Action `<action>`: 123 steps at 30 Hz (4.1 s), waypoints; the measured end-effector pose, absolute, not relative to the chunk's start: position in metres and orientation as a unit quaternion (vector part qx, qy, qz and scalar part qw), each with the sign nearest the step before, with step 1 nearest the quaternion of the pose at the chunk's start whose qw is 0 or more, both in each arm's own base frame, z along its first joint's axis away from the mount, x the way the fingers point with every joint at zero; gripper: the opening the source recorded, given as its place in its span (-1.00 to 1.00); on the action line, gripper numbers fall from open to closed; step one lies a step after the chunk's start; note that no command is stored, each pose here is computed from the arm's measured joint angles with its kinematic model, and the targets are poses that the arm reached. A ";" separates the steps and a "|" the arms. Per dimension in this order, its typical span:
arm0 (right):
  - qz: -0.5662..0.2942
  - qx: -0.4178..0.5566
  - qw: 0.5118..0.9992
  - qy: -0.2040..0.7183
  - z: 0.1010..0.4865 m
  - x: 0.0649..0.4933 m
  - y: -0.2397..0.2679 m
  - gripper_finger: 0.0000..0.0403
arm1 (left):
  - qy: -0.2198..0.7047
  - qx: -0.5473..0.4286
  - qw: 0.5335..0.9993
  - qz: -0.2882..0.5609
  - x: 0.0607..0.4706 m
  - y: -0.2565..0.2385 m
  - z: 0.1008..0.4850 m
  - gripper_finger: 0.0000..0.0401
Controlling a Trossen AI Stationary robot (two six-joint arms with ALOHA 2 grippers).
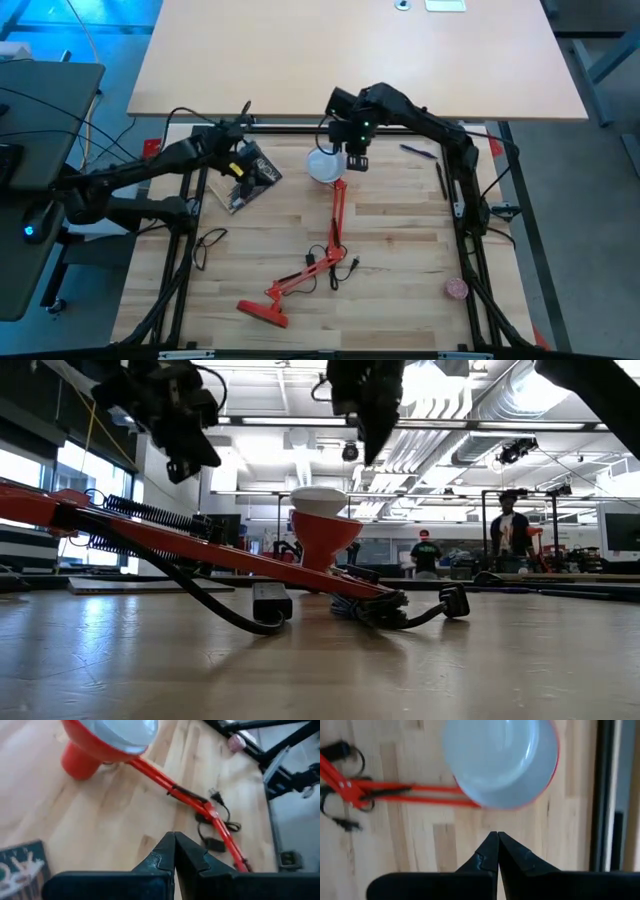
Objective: Screw lightbulb
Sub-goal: Remove the lightbulb from the red lamp
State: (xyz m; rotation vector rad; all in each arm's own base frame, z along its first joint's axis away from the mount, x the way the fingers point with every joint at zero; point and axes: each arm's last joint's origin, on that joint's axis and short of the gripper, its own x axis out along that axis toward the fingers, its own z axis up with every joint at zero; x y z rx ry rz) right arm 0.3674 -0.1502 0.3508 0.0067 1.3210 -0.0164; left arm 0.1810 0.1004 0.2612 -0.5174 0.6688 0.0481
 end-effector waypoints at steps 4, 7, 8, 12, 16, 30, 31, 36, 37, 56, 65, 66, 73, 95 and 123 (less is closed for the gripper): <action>-0.021 0.028 0.767 0.641 0.339 0.362 -0.156 -1.00 | 0.283 -0.284 0.916 0.025 0.191 0.091 0.240 -1.00; -0.038 0.054 0.761 0.645 0.336 0.356 -0.160 -1.00 | 0.247 -0.373 0.893 0.051 0.197 0.085 0.212 -1.00; -0.041 0.056 0.762 0.644 0.337 0.353 -0.161 -1.00 | 0.239 -0.411 0.877 0.069 0.198 0.083 0.202 -1.00; -0.040 0.045 0.771 0.634 0.337 0.333 -0.169 -1.00 | 0.213 -0.507 0.829 0.107 0.198 0.070 0.176 -0.97; -0.054 0.054 0.795 0.602 0.330 0.303 -0.183 -1.00 | 0.188 -0.537 0.812 0.132 0.207 0.049 0.176 -0.85; -0.039 0.034 0.859 0.510 0.298 0.225 -0.161 -1.00 | 0.332 -0.317 0.873 0.166 0.334 -0.013 0.238 -0.25; -0.040 0.032 0.861 0.506 0.300 0.223 -0.159 -1.00 | 0.339 -0.315 0.862 0.206 0.343 -0.011 0.233 -0.20; -0.069 0.012 0.874 0.481 0.314 0.215 -0.157 -1.00 | 0.255 -0.424 0.804 0.329 0.372 -0.009 0.191 -0.06; -0.074 0.008 0.878 0.473 0.317 0.215 -0.157 -1.00 | 0.229 -0.453 0.796 0.330 0.378 -0.011 0.183 -0.06; -0.112 0.030 0.887 0.447 0.324 0.208 -0.164 -1.00 | 0.229 -0.235 0.875 0.356 0.403 -0.016 0.132 -1.00; -0.114 0.033 0.887 0.445 0.324 0.208 -0.165 -1.00 | 0.155 -0.174 0.883 0.407 0.409 -0.028 0.128 -1.00; -0.114 0.032 0.888 0.444 0.324 0.208 -0.165 -1.00 | 0.161 -0.158 0.885 0.407 0.409 -0.029 0.125 -1.00; -0.121 0.044 0.889 0.439 0.325 0.208 -0.165 -1.00 | 0.137 -0.124 0.896 0.403 0.421 -0.018 0.103 -1.00; -0.095 0.132 0.889 0.427 0.351 0.256 -0.156 -1.00 | 0.130 -0.198 0.887 0.395 0.424 -0.021 0.059 -1.00; -0.092 -0.179 0.849 0.489 0.379 0.374 -0.105 -0.64 | 0.121 -0.220 0.909 0.332 0.429 -0.025 0.062 -1.00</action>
